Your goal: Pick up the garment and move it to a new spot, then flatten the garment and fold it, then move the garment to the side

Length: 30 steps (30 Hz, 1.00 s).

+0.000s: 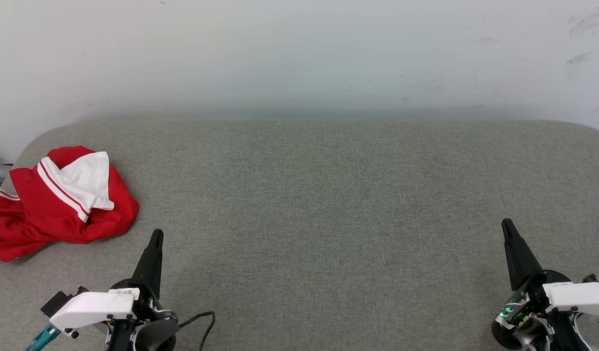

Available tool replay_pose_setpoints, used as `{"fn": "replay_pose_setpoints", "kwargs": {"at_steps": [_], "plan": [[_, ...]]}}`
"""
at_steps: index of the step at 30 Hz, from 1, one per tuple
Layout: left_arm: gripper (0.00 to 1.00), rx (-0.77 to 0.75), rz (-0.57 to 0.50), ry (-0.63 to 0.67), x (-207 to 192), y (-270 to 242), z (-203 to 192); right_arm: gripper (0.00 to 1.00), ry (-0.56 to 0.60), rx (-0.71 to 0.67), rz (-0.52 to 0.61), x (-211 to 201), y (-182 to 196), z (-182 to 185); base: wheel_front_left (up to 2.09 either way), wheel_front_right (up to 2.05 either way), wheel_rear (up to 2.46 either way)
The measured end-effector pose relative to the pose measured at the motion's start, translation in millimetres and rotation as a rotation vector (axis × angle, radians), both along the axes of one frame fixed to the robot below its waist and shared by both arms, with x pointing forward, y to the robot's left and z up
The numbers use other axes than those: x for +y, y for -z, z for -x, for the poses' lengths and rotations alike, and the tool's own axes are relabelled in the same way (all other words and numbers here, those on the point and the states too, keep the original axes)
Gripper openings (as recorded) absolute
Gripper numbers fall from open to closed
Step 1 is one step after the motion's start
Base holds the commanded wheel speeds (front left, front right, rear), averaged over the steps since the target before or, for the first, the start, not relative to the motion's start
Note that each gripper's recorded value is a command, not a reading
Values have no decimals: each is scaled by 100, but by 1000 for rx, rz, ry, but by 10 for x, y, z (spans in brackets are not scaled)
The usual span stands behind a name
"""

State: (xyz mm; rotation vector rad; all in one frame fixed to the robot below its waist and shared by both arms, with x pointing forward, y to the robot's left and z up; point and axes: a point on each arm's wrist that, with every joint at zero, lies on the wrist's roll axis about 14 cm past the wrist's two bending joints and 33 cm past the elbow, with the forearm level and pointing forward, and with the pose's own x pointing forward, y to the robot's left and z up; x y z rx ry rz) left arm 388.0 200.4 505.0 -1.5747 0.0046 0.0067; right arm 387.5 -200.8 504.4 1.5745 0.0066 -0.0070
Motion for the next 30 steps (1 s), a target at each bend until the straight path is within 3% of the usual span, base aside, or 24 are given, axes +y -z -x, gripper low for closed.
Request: {"fn": "replay_pose_setpoints", "kwargs": {"at_steps": [20,21,30], "plan": [[0,0,0,0,1,0,0,0,0,0,0,0,0,0,0,0,0],[100,0,0,0,1,0,0,100,0,0,0,0,0,0,0,0,0],[100,90,2,-14,-3,301,147,100,16,102,7,-23,339,168,0,0,0]]}}
